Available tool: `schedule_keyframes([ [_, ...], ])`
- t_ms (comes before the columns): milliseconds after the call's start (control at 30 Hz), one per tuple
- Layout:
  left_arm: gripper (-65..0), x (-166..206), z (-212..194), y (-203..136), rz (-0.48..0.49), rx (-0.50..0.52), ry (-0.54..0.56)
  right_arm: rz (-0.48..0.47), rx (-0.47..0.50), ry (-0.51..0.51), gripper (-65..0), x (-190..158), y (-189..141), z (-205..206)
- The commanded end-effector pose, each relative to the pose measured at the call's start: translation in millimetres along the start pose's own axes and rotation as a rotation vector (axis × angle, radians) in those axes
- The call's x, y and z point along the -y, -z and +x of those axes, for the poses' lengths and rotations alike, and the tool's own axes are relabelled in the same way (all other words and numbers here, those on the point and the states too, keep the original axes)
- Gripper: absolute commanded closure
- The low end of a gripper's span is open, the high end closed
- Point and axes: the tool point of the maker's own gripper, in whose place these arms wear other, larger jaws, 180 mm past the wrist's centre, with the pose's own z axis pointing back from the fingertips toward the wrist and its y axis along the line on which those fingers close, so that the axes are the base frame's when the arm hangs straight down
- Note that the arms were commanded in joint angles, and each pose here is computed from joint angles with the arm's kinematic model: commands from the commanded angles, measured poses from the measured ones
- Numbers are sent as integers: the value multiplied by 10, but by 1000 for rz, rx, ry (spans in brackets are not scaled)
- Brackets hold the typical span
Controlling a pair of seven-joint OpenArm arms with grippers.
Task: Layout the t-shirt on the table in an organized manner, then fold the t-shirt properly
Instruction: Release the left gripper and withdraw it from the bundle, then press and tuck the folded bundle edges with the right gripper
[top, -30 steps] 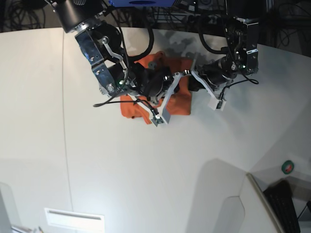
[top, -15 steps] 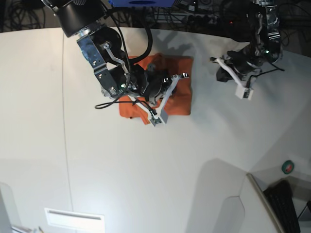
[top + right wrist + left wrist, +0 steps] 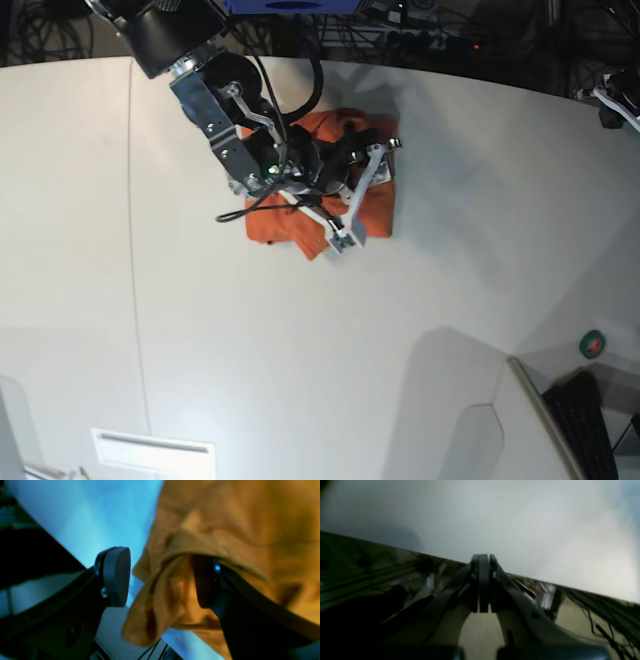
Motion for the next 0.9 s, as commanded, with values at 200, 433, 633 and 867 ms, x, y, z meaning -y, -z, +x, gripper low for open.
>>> schedule_keyframes([
  [200, 0, -88, 74, -49, 11, 20, 15, 42, 21, -73, -377, -246, 87, 253],
  [433, 0, -119, 113, -55, 19, 30, 14, 65, 140, -192, -374, -558, -402, 453],
  [633, 0, -345, -20, -113, 62, 28, -68, -102, 196, -47, -95, 17, -781, 305],
  [867, 0, -402, -124, -101, 67, 13, -106, -274, 198, 86, 0, 801, -673, 155],
])
